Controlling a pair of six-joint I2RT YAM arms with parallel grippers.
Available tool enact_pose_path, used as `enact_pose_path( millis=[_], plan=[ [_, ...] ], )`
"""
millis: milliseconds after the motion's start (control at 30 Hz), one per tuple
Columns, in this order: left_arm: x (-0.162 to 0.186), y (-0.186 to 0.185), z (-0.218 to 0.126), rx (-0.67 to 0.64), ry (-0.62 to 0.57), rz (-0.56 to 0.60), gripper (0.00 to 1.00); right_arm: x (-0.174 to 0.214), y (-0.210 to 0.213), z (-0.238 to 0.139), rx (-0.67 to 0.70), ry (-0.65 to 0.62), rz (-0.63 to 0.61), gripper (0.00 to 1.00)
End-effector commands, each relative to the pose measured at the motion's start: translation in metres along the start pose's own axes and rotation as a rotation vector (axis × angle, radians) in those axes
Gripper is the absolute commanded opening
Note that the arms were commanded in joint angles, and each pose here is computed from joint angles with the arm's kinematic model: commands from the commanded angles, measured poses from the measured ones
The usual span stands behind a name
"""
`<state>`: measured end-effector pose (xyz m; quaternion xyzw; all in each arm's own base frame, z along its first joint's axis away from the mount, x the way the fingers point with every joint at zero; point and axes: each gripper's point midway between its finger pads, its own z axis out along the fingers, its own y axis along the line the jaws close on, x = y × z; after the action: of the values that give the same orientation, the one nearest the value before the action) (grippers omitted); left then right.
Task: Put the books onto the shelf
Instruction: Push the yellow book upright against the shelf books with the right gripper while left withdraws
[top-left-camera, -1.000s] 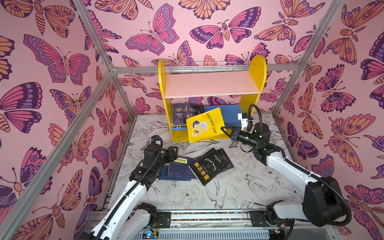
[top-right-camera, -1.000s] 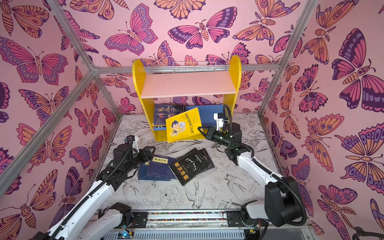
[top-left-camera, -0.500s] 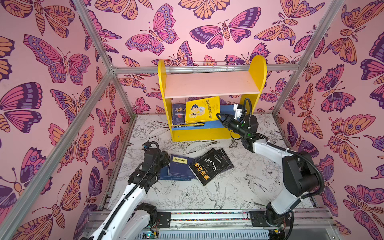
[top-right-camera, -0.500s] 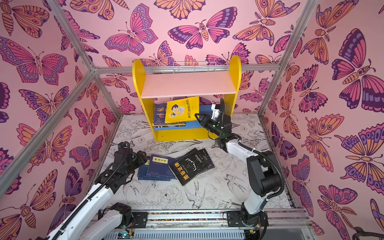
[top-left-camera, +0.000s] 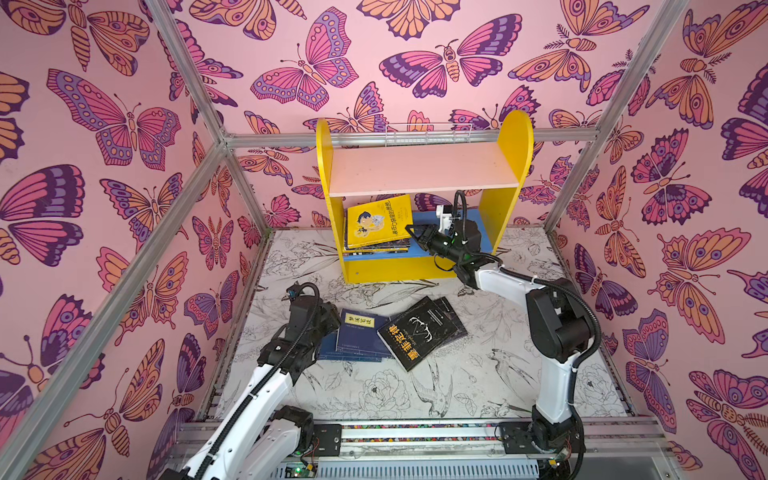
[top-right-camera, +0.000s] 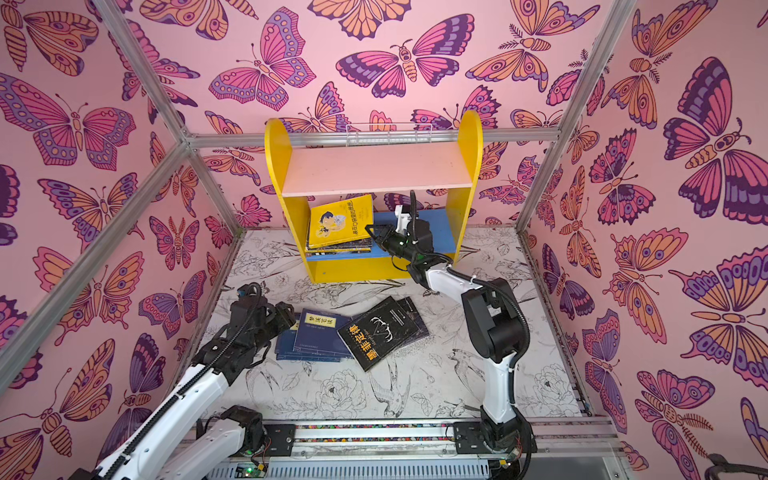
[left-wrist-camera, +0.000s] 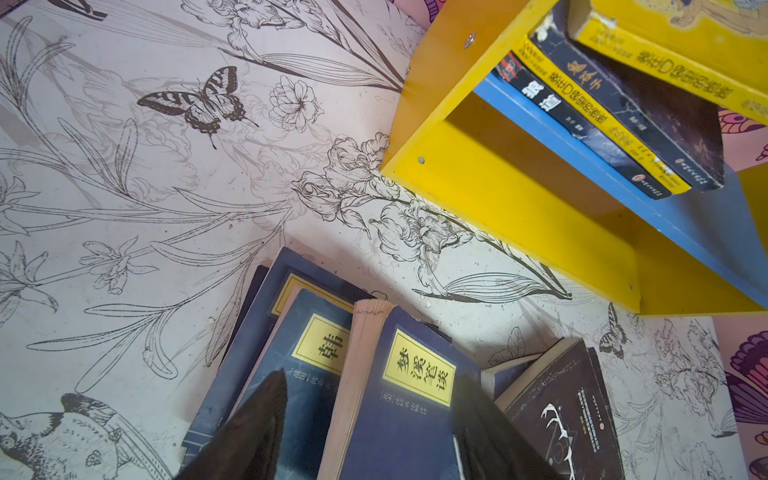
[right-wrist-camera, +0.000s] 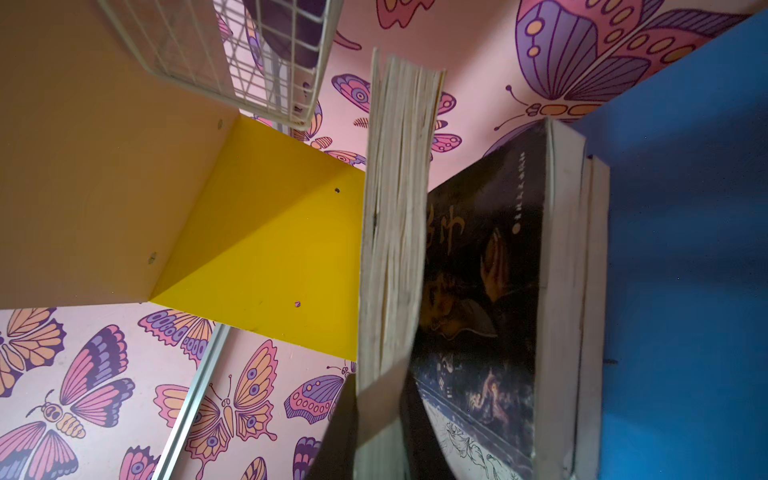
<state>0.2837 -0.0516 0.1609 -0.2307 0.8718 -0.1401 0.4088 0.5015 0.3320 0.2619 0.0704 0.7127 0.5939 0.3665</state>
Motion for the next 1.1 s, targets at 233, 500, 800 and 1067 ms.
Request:
enact_pose_path(
  millis=[233,500,800,1067],
  plan=[
    [0.007,0.006,0.003,-0.015,0.027,0.002,0.66,0.0,0.023,0.021,-0.029,0.013,-0.022,0.0],
    [0.009,0.006,0.004,-0.015,0.036,-0.005,0.66,0.009,0.009,0.017,0.173,0.077,-0.135,0.34],
    [0.011,0.004,0.006,-0.006,0.051,-0.004,0.66,-0.013,0.003,-0.001,0.422,0.031,-0.345,0.52],
    [0.01,0.002,0.004,0.004,0.055,0.018,0.66,-0.038,0.005,-0.024,0.536,-0.068,-0.479,0.55]
  ],
)
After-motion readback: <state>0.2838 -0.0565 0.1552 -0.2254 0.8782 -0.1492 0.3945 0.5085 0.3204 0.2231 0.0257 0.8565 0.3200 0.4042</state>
